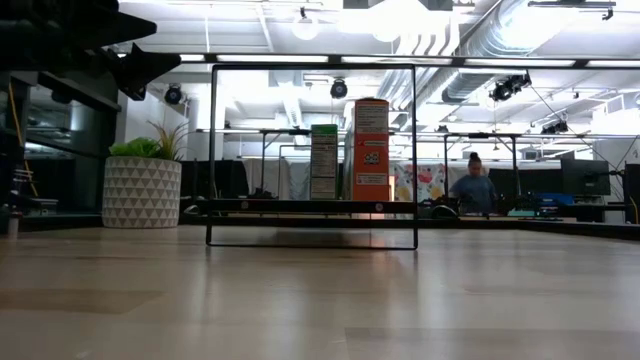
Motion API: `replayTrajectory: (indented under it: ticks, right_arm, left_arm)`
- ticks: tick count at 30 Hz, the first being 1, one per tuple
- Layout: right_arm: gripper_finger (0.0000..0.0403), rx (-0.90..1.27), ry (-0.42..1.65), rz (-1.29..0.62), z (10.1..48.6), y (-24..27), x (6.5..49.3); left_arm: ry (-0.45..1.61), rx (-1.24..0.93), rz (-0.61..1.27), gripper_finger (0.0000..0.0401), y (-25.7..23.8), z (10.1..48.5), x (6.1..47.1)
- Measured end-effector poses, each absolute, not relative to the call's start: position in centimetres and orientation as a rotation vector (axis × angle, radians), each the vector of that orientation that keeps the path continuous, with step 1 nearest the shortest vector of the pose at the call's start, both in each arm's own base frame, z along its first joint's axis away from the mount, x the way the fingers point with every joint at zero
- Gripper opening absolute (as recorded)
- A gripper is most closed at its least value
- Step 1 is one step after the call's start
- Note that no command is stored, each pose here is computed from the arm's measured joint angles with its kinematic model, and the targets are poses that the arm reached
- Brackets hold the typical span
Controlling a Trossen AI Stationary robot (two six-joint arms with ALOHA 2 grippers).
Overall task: Stack cereal on shelf
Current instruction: Put the orange cereal box aligned with the other orange cereal box on the shelf
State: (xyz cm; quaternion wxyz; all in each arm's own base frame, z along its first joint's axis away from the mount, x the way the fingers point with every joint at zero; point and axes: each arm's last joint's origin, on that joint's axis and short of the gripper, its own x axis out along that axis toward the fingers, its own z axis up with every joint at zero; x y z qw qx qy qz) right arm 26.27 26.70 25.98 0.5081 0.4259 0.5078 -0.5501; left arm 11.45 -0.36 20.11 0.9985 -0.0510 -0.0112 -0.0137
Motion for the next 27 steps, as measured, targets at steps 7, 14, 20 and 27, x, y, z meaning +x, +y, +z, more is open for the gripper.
replayTrajectory:
  ticks: [7, 14, 20, 27]
  right_arm:
    - [0.0326, 0.982, 1.224, -1.366, 24.0, 27.3, 26.9]
    - [0.0326, 0.945, 1.255, -1.363, 22.8, 27.7, 27.3]
    - [0.0326, 0.923, 1.211, -1.31, 22.8, 27.6, 27.5]
    - [0.0318, 0.939, 1.254, -1.333, 22.8, 27.7, 27.4]
  left_arm:
    - [-0.022, -0.102, -0.027, 0.0275, -0.4, 20.1, 11.4]
    - [-0.021, -0.102, -0.027, 0.0275, -0.4, 20.1, 11.4]
    - [-0.021, -0.102, -0.028, 0.0275, -0.4, 20.1, 11.4]
    - [-0.021, -0.102, -0.028, 0.0275, -0.4, 20.1, 11.4]
